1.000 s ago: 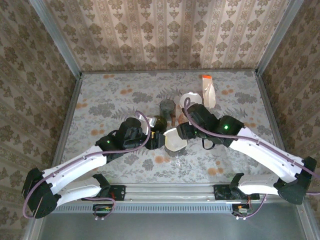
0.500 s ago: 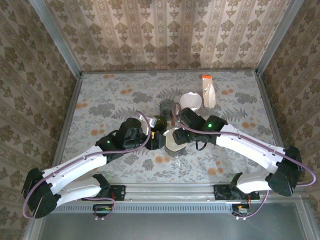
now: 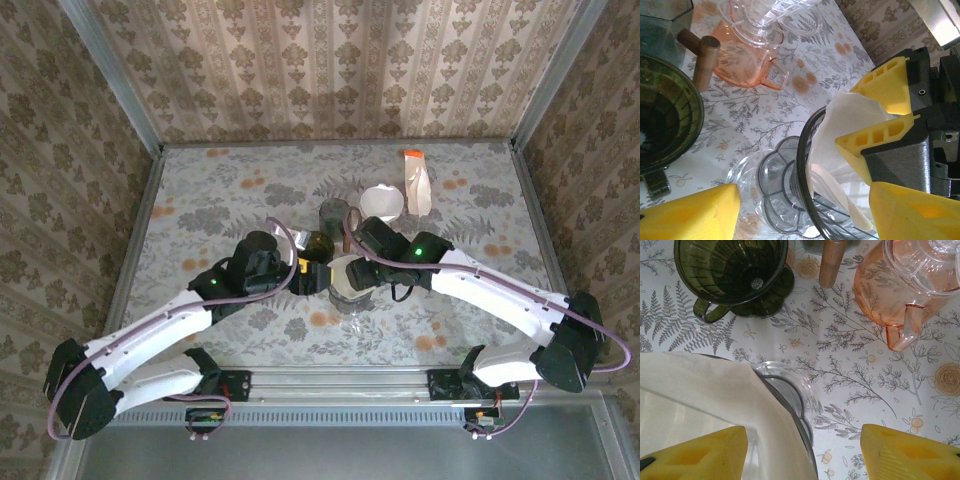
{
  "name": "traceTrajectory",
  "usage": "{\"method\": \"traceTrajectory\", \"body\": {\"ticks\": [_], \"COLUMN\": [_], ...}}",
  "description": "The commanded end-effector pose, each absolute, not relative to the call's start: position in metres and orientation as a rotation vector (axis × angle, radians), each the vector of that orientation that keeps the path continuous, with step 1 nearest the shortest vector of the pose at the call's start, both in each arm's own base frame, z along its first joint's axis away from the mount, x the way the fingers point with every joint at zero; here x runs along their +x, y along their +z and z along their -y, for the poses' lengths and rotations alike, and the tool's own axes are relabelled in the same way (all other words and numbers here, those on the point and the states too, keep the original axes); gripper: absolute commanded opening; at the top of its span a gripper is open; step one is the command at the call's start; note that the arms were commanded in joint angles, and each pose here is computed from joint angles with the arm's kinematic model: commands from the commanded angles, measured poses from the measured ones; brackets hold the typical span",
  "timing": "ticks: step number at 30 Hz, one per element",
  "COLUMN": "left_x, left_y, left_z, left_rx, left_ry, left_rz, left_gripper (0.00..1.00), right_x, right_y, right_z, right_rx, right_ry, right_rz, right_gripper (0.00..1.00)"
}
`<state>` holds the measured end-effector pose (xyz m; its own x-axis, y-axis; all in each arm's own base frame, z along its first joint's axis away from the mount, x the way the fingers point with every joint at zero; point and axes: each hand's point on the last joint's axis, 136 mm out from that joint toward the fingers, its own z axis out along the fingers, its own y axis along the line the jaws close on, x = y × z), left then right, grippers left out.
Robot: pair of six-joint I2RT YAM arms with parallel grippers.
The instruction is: Place the coffee filter in the dripper
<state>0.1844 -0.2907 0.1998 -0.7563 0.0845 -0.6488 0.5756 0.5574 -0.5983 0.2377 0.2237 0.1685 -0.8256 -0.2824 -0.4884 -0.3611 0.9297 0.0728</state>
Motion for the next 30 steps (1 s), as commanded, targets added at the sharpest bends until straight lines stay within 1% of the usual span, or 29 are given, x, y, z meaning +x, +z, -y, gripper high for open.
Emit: {"method": "traceTrajectory", "body": {"ticks": [1, 3, 7, 9, 18, 19, 25, 28, 30], "left_x": [0.186, 0.185, 0.184, 0.182, 0.174, 0.174, 0.172, 0.171, 0.171], "left_y": [0.217, 0.219, 0.215, 0.211, 0.201, 0.200, 0.196, 0.194, 0.194], "left_z": [0.301, 0.303, 0.304, 0.303, 0.297, 0.297, 0.297, 0.297, 0.297], "left_rx": [0.541, 0.546, 0.549, 0.553, 0.554, 0.552, 0.551, 0.548, 0.545], "left_ry": [-1.220, -1.230, -1.229, -1.226, -1.207, -1.206, -1.209, -1.210, -1.211], "left_rz": [-2.165, -2.159, -2.180, -2.195, -2.244, -2.245, -2.256, -2.261, -2.261], "left_gripper": [0.71, 0.70, 0.61, 0.59, 0.59, 0.58, 0.55, 0.56, 0.58], "right_x": [0.237, 0.236, 0.234, 0.234, 0.232, 0.233, 0.232, 0.231, 0.231], "right_y": [0.166, 0.165, 0.161, 0.159, 0.149, 0.140, 0.131, 0.126, 0.123], "right_z": [-0.228, -0.229, -0.229, -0.229, -0.238, -0.239, -0.239, -0.238, -0.237], "right_rx": [-0.448, -0.452, -0.462, -0.460, -0.488, -0.498, -0.514, -0.516, -0.515], "right_ry": [0.247, 0.245, 0.237, 0.235, 0.227, 0.203, 0.170, 0.151, 0.142], "right_rz": [-2.604, -2.606, -2.614, -2.618, -2.635, -2.656, -2.680, -2.692, -2.700], "right_gripper": [0.63, 0.63, 0.63, 0.63, 0.65, 0.65, 0.65, 0.65, 0.65]}}
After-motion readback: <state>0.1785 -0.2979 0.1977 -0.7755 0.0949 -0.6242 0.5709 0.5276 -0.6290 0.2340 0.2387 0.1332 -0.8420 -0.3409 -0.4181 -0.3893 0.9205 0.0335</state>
